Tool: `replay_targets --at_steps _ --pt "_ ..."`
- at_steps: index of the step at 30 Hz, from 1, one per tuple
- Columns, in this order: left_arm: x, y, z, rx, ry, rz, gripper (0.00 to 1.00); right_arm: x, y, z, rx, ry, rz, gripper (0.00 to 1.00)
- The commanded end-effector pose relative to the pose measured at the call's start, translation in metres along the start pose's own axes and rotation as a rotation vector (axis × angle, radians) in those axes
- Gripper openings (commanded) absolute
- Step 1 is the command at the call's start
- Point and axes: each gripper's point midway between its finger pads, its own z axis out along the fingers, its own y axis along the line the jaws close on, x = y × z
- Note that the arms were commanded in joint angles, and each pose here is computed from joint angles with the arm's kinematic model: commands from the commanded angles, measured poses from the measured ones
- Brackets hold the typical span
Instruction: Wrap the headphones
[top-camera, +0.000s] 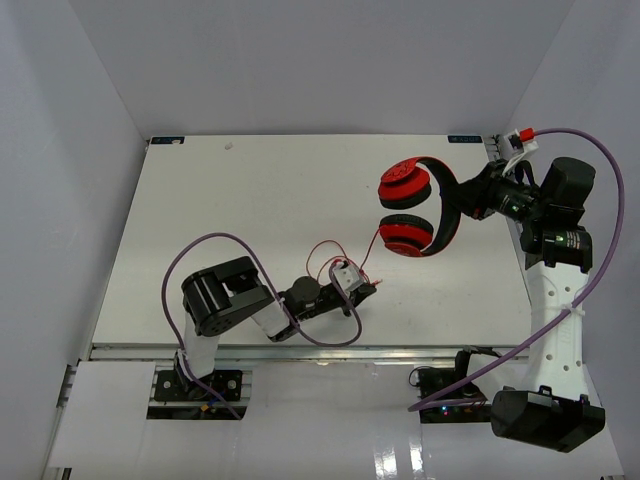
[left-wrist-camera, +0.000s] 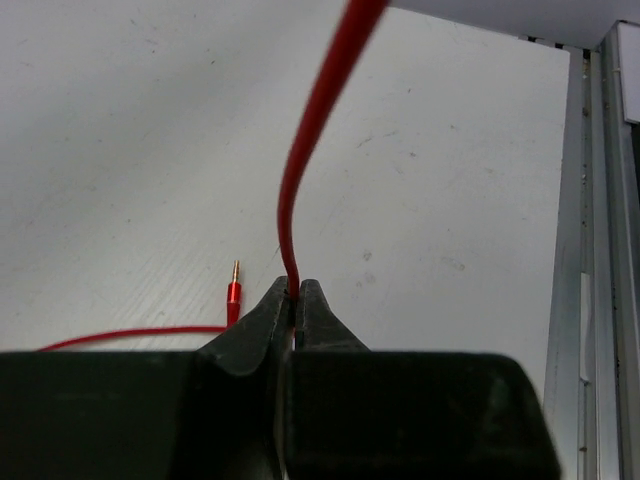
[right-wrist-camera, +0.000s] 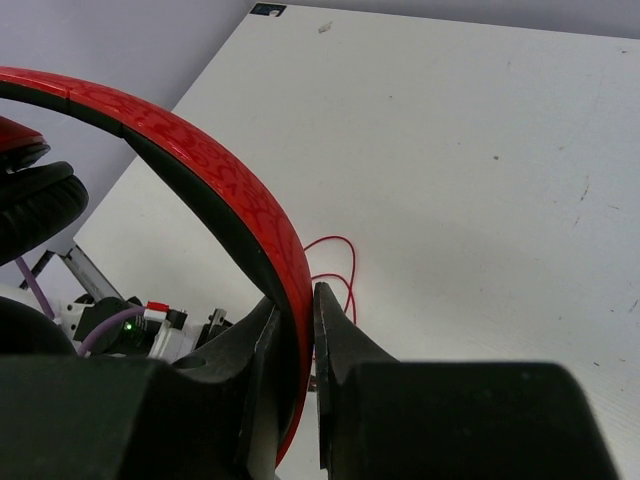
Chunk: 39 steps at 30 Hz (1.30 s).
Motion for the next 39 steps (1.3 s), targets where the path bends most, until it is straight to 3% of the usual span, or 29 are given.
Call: replay_targets --at_steps 1,9,15,17,23,32,39 --pt "-0.082 0.012 -0.017 0.018 -0.309 -0.013 0.0 -0.005 0.021 -0.007 -0.064 -0.002 -0.086 0.08" --pt "-0.06 0.032 -0.034 0.171 -0.086 0.009 0.0 0.024 0.04 -0.003 -0.104 0.066 -0.322 0.08" --pt "-0.079 0.056 -0.057 0.184 -0.005 0.05 0.0 0.048 0.039 0.0 -0.094 0.12 -0.483 0.08" --pt "-0.067 0.066 -0.061 0.173 0.088 0.048 0.0 0.053 0.038 -0.001 -0.091 0.138 -0.544 0.08" --pt "-0.086 0.105 -0.064 0.092 0.165 0.08 0.0 0.072 0.03 -0.004 -0.062 0.2 -0.68 0.08" --pt "-0.111 0.141 -0.046 0.014 0.372 0.03 0.0 0.101 0.004 0.007 0.058 0.301 -0.733 0.08" --pt "-0.123 0.175 -0.039 -0.136 0.533 -0.053 0.0 0.099 0.016 0.023 0.029 0.279 -0.761 0.08"
